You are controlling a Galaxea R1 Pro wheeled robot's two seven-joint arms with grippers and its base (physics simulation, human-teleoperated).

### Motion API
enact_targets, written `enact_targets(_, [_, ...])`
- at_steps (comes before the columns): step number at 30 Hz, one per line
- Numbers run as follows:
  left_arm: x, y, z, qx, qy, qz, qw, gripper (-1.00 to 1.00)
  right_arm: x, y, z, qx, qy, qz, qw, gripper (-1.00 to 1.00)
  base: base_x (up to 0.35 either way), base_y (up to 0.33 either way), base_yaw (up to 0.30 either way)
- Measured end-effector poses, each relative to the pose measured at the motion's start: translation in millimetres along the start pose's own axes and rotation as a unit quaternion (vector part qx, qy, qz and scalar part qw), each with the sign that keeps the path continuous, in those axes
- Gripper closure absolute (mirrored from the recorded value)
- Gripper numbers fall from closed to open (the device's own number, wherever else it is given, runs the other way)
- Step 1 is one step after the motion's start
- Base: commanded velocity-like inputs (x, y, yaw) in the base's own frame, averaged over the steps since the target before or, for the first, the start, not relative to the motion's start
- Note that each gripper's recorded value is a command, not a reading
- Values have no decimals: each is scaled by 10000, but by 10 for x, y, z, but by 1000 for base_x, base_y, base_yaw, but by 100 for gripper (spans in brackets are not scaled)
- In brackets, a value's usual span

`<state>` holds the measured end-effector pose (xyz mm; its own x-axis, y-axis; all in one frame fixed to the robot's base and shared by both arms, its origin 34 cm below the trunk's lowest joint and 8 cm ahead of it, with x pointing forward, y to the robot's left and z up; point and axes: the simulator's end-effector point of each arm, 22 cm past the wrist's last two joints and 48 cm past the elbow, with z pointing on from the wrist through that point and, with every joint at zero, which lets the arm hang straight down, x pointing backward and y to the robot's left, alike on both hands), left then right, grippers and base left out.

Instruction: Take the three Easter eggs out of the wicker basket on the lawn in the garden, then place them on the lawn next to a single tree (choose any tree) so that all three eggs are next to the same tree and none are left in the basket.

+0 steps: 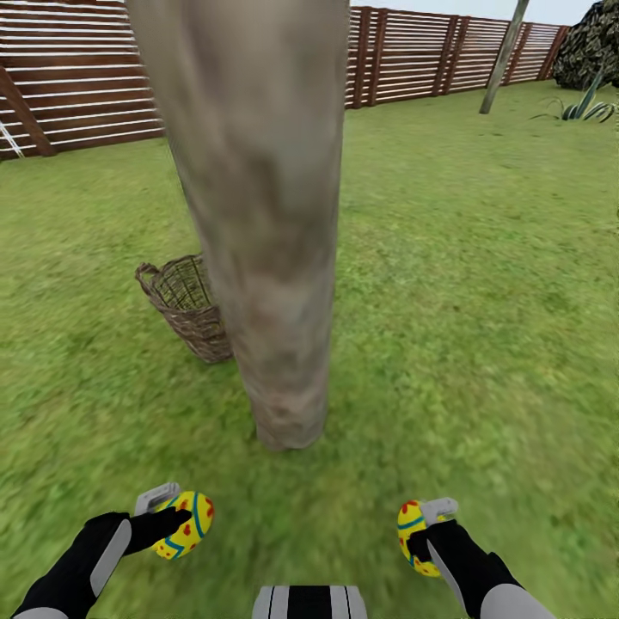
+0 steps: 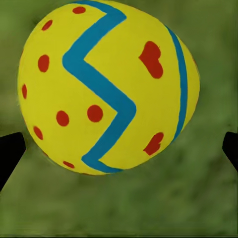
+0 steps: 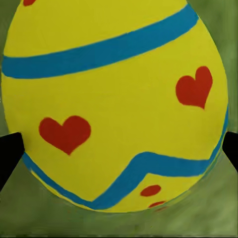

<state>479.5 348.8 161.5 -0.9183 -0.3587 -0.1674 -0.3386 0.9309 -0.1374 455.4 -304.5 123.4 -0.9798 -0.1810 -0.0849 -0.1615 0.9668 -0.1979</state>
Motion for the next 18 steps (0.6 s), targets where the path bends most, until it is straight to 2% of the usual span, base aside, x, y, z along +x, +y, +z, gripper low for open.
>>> enact_targets(9, [-127, -60, -128, 65, -163, 11, 9998, -100, -144, -27, -132, 16, -176, 32, 9998, -100, -90, 0, 0])
enact_targets(18, [-260, -132, -258, 137, -333, 23, 9993, -100, -281, -77, -264, 48, -350, 64, 9994, -100, -320, 0, 0])
